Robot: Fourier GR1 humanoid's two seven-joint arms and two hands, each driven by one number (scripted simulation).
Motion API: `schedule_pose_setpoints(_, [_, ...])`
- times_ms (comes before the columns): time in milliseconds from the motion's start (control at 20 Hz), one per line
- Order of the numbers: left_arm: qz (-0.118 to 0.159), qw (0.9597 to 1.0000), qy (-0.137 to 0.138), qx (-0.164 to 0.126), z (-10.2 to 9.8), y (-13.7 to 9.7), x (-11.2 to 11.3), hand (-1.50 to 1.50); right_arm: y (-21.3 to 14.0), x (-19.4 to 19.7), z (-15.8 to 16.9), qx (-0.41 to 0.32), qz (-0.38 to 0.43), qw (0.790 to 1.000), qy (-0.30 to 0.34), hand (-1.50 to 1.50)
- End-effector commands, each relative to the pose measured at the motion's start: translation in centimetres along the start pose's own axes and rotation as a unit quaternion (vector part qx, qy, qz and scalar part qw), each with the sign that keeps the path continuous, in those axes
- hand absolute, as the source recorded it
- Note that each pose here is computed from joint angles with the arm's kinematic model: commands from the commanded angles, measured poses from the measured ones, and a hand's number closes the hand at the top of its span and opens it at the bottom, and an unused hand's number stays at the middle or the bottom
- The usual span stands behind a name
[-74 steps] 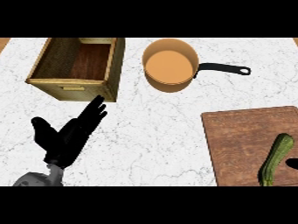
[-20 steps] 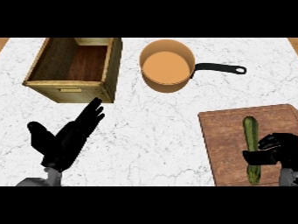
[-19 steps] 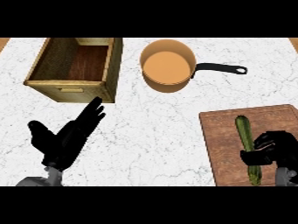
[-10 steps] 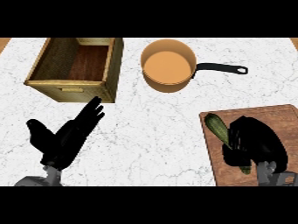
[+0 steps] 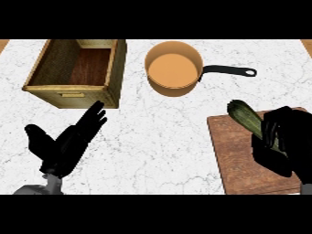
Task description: Pick the squash from the cutting board and place it in the pot
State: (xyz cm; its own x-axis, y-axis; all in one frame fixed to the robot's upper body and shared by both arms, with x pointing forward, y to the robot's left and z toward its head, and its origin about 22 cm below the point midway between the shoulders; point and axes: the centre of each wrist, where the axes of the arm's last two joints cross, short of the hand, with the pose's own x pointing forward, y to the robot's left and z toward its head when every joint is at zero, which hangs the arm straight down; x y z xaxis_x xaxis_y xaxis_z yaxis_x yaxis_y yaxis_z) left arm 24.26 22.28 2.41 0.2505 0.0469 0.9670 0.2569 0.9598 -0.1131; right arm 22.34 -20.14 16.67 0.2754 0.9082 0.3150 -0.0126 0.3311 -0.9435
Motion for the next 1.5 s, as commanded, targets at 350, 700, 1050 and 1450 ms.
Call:
schedule_pose_setpoints(350, [-0.006, 1.0, -0.002, 0.004, -0.3, 1.1, -0.1, 0.0, -11.1, 5.0, 3.0, -0.123, -0.049, 0.988, -0.085, 1.5])
schedule_pose_setpoints(700, [0.003, 0.9999, -0.005, -0.01, 0.1, 0.0, -0.1, 0.0, -14.1, 9.5, -0.3, -0.126, -0.123, 0.979, -0.105, 1.5])
schedule_pose_setpoints(1050, [0.0, 0.9999, -0.007, -0.014, 0.7, -0.9, 0.2, 0.0, -17.1, 13.5, -4.3, -0.103, -0.144, 0.979, -0.101, 1.5])
schedule_pose_setpoints(1450, [-0.009, 0.9998, 0.0, -0.017, -1.1, -1.3, -1.2, 0.0, -14.5, 17.3, -11.2, -0.079, -0.128, 0.981, -0.122, 1.5])
